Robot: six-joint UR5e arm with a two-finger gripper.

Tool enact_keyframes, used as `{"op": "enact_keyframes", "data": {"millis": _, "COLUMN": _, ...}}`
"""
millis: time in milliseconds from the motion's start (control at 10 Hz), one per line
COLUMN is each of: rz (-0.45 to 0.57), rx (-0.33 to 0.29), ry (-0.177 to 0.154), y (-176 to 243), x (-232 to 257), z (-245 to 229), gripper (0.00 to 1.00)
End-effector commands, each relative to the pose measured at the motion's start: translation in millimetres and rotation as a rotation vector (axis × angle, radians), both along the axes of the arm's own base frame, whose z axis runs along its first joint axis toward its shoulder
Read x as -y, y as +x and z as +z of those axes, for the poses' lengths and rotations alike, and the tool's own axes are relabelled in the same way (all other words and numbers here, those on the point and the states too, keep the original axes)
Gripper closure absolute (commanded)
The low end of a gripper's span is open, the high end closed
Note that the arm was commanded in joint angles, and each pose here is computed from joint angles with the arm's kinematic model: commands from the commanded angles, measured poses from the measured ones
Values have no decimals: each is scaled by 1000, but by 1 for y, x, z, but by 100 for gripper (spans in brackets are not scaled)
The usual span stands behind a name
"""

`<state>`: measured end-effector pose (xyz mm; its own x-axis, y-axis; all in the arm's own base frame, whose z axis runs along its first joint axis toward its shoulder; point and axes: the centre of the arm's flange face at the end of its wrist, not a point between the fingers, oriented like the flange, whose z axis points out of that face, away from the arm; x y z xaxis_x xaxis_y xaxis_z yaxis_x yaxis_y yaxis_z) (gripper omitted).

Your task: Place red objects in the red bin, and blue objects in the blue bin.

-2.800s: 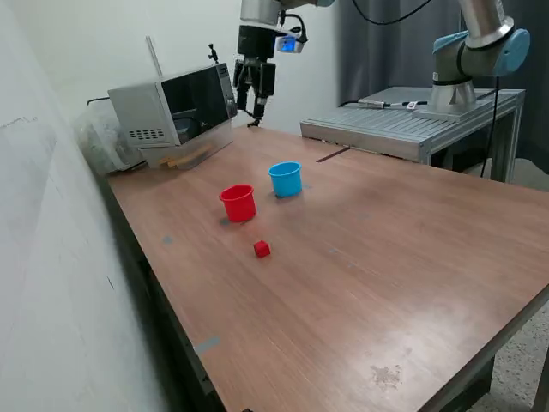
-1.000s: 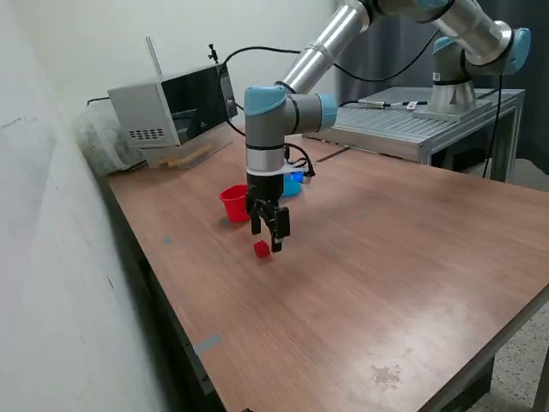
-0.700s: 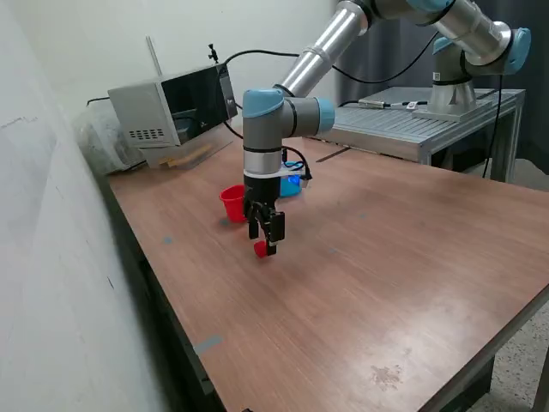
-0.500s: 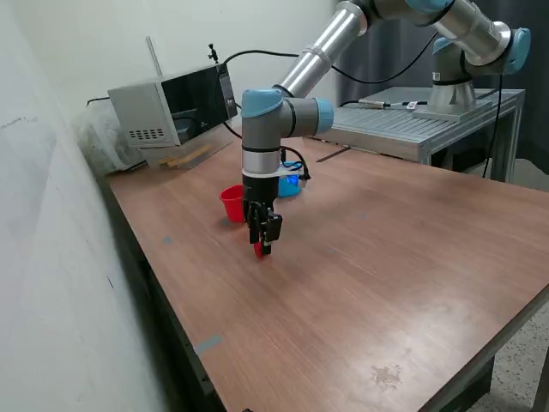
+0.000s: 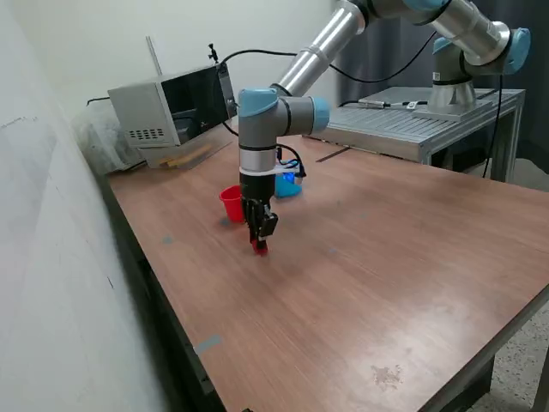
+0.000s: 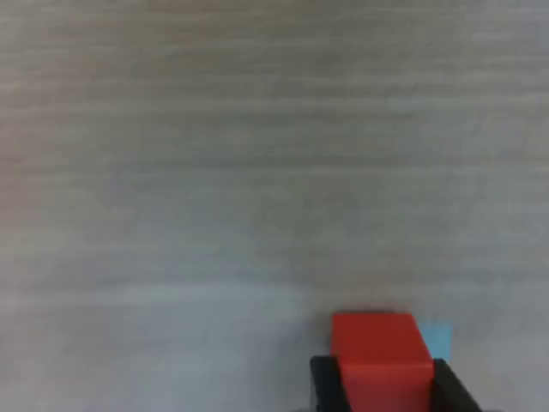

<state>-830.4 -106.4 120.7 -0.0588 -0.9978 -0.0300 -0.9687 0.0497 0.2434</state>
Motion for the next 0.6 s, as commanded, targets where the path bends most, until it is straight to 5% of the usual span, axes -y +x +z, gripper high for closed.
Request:
{"op": "enact_keyframes", "data": {"millis": 0, "rz": 30, "rx": -70, "ry": 15, "y": 5, "x": -10, "z": 72, "gripper": 100}}
{"op": "enact_keyframes", "data": {"millis": 300, "rz": 4, "rx": -108, "ry": 41, "y": 39, "x": -77, "z": 175, "gripper": 100}}
{"op": "enact_keyframes", "data": {"millis": 500, "rz": -70, "rx": -53, "ry": 53, "y": 52, "x": -156, "z": 167, "gripper": 100}}
